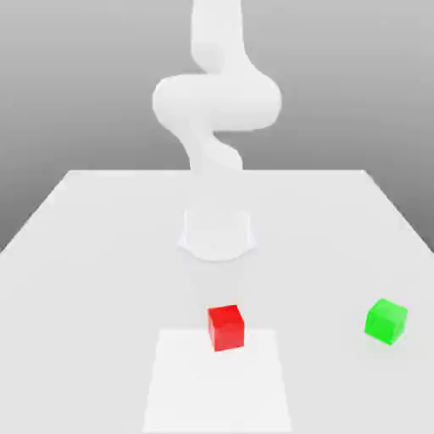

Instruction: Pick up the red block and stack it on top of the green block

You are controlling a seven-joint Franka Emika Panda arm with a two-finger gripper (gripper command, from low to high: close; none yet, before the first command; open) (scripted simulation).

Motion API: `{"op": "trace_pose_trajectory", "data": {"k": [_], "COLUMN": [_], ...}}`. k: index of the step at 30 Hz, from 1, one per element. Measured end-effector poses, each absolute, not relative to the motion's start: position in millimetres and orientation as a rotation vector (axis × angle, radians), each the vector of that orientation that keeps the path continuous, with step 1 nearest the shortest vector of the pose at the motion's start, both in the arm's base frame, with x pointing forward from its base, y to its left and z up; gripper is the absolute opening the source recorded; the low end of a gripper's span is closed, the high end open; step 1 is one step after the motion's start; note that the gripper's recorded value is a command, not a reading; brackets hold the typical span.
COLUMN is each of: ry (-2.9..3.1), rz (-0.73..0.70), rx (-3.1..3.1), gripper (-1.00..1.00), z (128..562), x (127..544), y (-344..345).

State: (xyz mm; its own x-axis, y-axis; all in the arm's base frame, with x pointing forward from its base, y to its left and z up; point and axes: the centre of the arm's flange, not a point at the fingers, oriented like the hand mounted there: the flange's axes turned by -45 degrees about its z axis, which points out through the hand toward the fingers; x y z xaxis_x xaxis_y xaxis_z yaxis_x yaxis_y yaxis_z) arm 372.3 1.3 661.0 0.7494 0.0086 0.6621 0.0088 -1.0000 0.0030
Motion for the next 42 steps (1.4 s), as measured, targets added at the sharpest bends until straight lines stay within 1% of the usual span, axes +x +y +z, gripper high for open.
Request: {"op": "trace_pose_trajectory", "data": {"k": [4, 7, 9, 12, 17, 18, 20, 23, 24, 31, 39, 42], "ry": [-0.087, -0.143, -0.183, -0.245, -0.354, -0.369, -0.381, -0.384, -0.384, -0.384, -0.388, -0.671], "rz": [-0.894, -0.727, -0.61, -0.424, -0.094, -0.047, -0.012, -0.001, -0.001, 0.001, 0.001, 0.0], "rx": [-3.018, -3.064, -3.088, -3.114, -3.123, -3.121, -3.119, -3.118, -3.118, -3.118, -3.118, -3.071], "gripper": [0.0, 0.0, 0.0, 0.0, 0.0, 0.0, 0.0, 0.0, -1.0, -1.0, -1.0, -1.0], "z": [562, 487, 436, 361, 233, 209, 181, 154, 147, 146, 203, 214], "x": [405, 413, 411, 396, 345, 337, 330, 327, 326, 326, 326, 335], "y": [5, 7, 9, 11, 14, 15, 15, 15, 15, 15, 15, 49]}}
